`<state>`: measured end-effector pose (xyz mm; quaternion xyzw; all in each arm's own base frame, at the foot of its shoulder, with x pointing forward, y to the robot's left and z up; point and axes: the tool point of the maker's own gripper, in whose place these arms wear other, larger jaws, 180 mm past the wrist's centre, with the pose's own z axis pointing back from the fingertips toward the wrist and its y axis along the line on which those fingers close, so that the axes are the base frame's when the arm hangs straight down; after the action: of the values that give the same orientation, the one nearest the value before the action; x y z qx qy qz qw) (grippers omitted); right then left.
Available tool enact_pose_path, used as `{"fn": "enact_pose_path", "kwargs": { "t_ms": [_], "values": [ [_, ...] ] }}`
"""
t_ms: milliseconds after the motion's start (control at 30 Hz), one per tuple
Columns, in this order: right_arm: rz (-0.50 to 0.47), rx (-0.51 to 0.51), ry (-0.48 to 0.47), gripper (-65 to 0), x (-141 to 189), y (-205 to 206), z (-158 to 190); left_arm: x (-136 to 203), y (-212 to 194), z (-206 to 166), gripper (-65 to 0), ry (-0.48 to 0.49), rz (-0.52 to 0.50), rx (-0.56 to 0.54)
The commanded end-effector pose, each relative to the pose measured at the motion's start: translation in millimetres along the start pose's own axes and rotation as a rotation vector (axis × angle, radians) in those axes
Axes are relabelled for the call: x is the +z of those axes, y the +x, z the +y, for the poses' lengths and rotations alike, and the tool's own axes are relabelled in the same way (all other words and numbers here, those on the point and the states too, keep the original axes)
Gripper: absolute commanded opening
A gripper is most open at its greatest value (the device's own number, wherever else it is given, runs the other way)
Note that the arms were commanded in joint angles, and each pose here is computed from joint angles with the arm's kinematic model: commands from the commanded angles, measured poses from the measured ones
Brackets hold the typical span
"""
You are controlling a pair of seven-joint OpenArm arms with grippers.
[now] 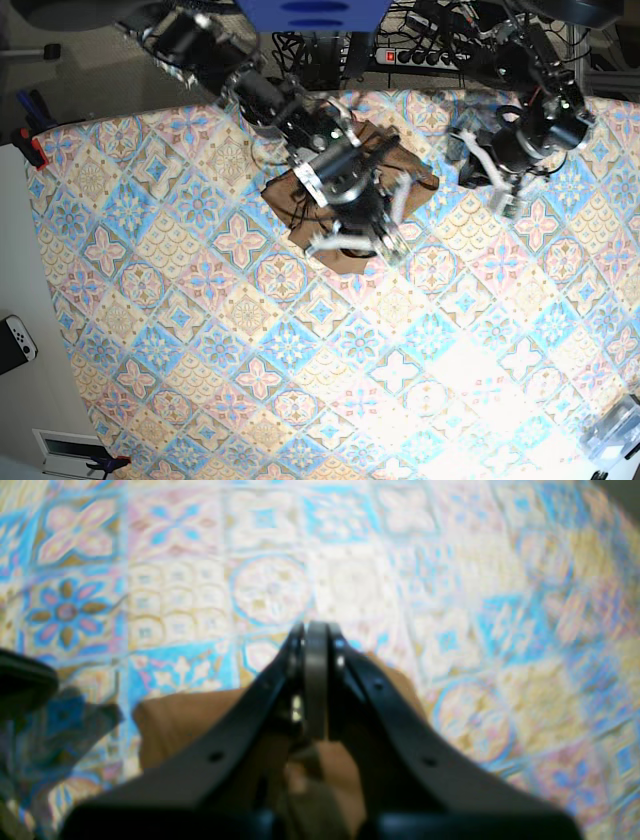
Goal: Layout the t-shirt on the table in an organized manner, then fold the t-shirt properly
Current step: 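Release the fold with the right gripper and lift the left gripper away, then press and adjust the folded bundle with both grippers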
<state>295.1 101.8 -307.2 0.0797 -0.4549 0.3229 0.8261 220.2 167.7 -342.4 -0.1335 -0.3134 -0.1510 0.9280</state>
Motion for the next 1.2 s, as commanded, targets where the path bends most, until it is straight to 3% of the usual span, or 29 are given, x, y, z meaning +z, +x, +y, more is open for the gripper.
{"fn": "enact_pose_path", "kwargs": {
  "t_ms": [0,167,500,633,833,1000,1167],
  "values": [
    [-0.034,0.015,-0.004,-65.0,1.9,6.4,-8.4,2.7,16.2,-0.7,-65.0,0.001,-0.048,-0.028],
    [-0.008,0.001,-0.027,-65.0,2.6,-16.8,-31.8,1.7,34.1,3.5,-65.0,0.014,-0.083,-0.046],
    [0.017,-0.042,0.007,-65.0,4.7,-51.0,-20.7,-31.0,60.6,-30.3,-65.0,0.021,-0.026,-0.194],
    [0.083,-0.046,0.019,-65.0,-1.8,-74.9,-14.6,-56.6,48.0,-34.0,-65.0,0.008,0.058,-0.158],
    [0.146,-0.052,0.038,-65.0,-6.9,-103.1,-4.5,-86.3,-1.5,-23.9,-65.0,-0.019,0.238,-0.111],
    [0.201,-0.055,0.059,-65.0,-16.9,-138.7,6.6,-103.8,-30.7,-15.6,-65.0,-0.059,0.272,-0.059],
    [0.195,-0.056,0.056,-65.0,-16.0,-135.4,5.3,-97.9,-18.8,-11.9,-65.0,-0.039,0.237,-0.074]
  ]
}}
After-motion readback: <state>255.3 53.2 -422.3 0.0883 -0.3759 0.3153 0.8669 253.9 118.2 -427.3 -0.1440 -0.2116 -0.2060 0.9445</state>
